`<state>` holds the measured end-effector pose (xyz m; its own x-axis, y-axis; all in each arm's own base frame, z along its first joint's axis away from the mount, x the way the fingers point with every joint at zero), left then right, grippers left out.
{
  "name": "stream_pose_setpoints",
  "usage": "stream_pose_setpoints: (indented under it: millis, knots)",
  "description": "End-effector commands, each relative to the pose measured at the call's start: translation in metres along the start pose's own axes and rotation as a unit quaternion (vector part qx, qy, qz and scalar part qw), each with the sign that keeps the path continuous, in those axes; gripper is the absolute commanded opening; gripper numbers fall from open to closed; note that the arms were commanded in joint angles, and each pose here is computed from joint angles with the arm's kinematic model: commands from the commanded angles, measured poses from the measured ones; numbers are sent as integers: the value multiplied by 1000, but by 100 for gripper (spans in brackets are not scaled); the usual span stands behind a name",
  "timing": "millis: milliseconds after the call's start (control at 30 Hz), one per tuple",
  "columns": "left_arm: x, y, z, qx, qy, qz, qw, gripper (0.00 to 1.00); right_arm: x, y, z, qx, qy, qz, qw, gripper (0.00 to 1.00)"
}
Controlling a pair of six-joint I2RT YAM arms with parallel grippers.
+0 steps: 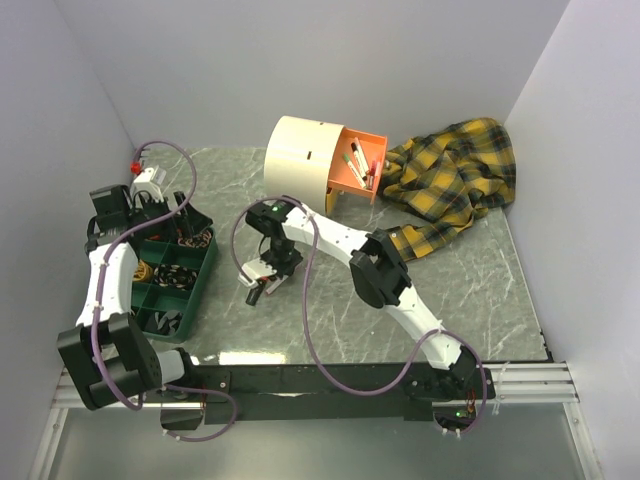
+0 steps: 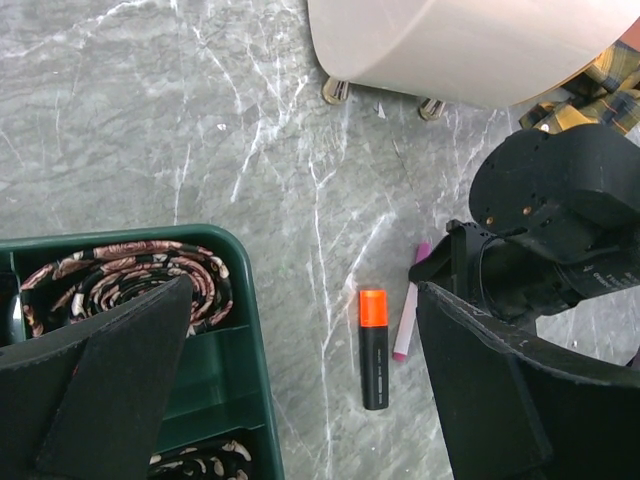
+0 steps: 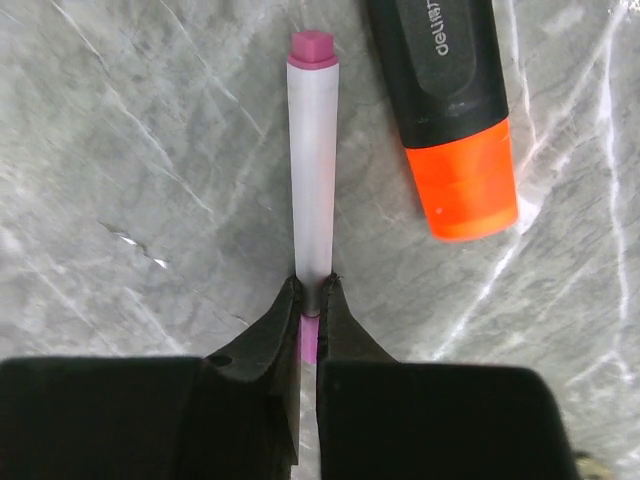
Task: Sort the stationery into containers
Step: Pick up the pen from the center of the board, then place the pen in the drawer.
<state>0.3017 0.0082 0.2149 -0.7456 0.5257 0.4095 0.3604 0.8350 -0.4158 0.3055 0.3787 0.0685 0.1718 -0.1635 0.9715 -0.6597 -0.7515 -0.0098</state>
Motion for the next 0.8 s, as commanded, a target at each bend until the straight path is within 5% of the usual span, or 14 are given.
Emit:
stream_pose_setpoints:
  millis: [0, 167, 333, 433, 567, 667, 767]
  knots:
    - [-1, -4, -25, -42, -25, 22, 999, 100, 48, 23, -9, -64, -48, 9, 997, 0]
    - [-3, -2, -38, -53, -40, 17, 998, 99, 141, 36, -37, -100, -140, 127, 977, 0]
    - [-2, 0, -55, -54, -47, 10, 997, 99, 224, 55, -47, -212, -252, 219, 918, 0]
    - [-2, -3, -64, -42, -56, 13, 997, 99, 269, 57, -32, -303, -327, 280, 850, 0]
    - [-4, -8, -76, -26, -64, 36, 997, 99, 322, 51, 11, -434, -417, 366, 710, 0]
    - [-4, -11, -85, -14, -76, 38, 996, 99, 343, 53, 57, -487, -435, 412, 635, 0]
    - [-3, -15, -86, -18, -77, 39, 996, 99, 343, 51, 98, -538, -426, 431, 587, 0]
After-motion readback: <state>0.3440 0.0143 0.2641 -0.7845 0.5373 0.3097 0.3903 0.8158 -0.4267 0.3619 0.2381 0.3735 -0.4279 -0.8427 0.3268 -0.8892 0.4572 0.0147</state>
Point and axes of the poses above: each gripper's point midway between its finger pads, its own x axis back along the fingers, its own y axis along the line the jaws close on, z = x × y, the point moved 5 cm from there along x, back along the fingers, and after that the axes turned 1 degree about -x, right-handed, at the moved point
